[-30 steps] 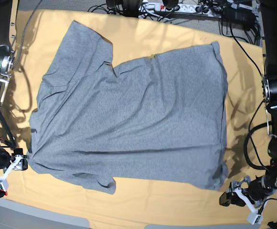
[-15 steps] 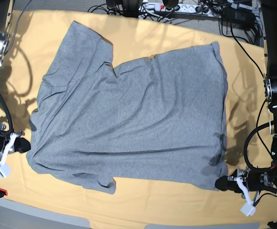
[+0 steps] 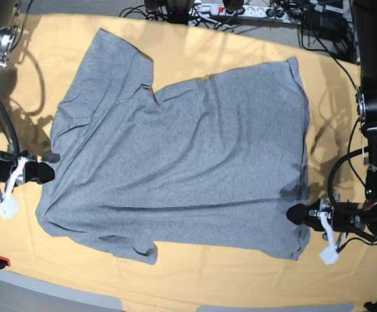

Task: Layout the t-shirt on the table in an organized manner, then fold the t-shirt properly
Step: 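Release the hem and move both grippers to the shirt's shoulder corners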

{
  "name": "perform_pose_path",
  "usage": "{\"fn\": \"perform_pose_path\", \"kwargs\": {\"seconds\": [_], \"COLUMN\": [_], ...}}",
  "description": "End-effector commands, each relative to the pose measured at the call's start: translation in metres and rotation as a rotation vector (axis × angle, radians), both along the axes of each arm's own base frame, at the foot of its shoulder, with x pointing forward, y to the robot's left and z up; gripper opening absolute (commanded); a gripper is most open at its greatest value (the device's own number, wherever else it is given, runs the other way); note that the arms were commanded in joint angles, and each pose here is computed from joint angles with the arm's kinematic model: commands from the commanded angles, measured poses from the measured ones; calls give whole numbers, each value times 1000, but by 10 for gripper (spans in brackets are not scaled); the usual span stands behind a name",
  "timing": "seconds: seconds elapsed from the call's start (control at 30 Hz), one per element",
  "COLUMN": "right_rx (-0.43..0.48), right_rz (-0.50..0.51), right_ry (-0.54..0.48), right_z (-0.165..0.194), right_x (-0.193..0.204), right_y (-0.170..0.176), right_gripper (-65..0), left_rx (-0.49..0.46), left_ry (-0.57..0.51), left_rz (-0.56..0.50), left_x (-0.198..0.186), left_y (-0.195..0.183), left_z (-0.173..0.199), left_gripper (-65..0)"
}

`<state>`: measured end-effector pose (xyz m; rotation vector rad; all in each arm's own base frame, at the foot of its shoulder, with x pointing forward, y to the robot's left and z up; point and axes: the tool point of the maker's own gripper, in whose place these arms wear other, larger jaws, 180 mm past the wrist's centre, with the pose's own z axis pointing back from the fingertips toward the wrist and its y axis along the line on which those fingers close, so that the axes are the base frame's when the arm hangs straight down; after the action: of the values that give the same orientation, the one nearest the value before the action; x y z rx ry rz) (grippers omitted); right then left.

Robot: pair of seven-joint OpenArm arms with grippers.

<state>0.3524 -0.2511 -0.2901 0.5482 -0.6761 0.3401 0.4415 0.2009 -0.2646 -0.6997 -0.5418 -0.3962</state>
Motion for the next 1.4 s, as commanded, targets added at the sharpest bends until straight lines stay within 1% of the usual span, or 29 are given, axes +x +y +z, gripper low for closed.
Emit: {"fn": "perform_pose_path", "kwargs": {"seconds": [0.0, 0.1, 0.2, 0.3, 0.4, 0.5, 0.63, 0.7, 0.77, 0.83, 0.97, 1.03, 1.07, 1.1, 1.13, 1.17, 1.2, 1.23, 1.27, 1.3, 1.37], "right_rx": [13, 33, 12, -21, -72, -107, -122, -114, -93, -61, 1, 6, -17, -56, -103, -137, -154, -168, -177, -172, -133], "right_rz": [-12, -37, -50, -30, 5, 24, 0, -26, -62, -89, -115, -128, -141, -160, -182, -216, -263, -299, -326, -350, -393], "right_ry": [-86, -136, -203, -258, -280, -277, -249, -228, -203, -184, -167, -158, -141, -113, -81, -81, -88, -98, -109, -123, -159], "right_z": [27, 38, 54, 67, 68, 64, 55, 49, 41, 32, 22, 17, 12, 3, -7, -12, -16, -19, -22, -23, -25], "right_x": [7, -3, -15, -33, -57, -79, -104, -115, -125, -132, -138, -139, -140, -142, -145, -143, -140, -137, -135, -133, -126], "right_y": [-8, -15, -20, -15, -2, 7, 7, 4, 2, 6, 18, 20, 17, 13, 6, 0, -7, -13, -18, -22, -27], "right_gripper": [-650, -650, -650, -650, -650, -650, -650, -650, -650, -650, -650, -650, -610, -536, -448, -362, -300, -276, -275, -275, -275], "left_rx": [-43, -117, -140, -134, -87, -27, 62, 81, 82, 75, 28, 3, -8, -17, -25, -32, -40, -47, -53, -61, -77], "left_ry": [-67, -86, -114, -147, -167, -188, -225, -257, -294, -311, -314, -308, -303, -297, -290, -285, -281, -276, -271, -267, -258], "left_rz": [15, 28, 19, -19, -87, -187, -320, -352, -343, -303, -179, -116, -88, -60, -35, -13, 7, 24, 36, 47, 59], "left_x": [9, 3, -3, -15, -35, -63, -105, -122, -132, -138, -146, -152, -156, -160, -164, -167, -170, -173, -175, -177, -180], "left_y": [5, 8, 11, 8, 1, -15, -31, -35, -33, -25, -6, 3, 7, 12, 15, 19, 21, 23, 24, 24, 22], "left_z": [25, 33, 41, 45, 40, 32, 25, 30, 36, 38, 33, 28, 25, 22, 19, 17, 15, 12, 10, 8, 4], "left_gripper": [-650, -650, -650, -650, -650, -650, -650, -650, -650, -650, -650, -650, -650, -650, -650, -650, -650, -650, -650, -650, -650]}}
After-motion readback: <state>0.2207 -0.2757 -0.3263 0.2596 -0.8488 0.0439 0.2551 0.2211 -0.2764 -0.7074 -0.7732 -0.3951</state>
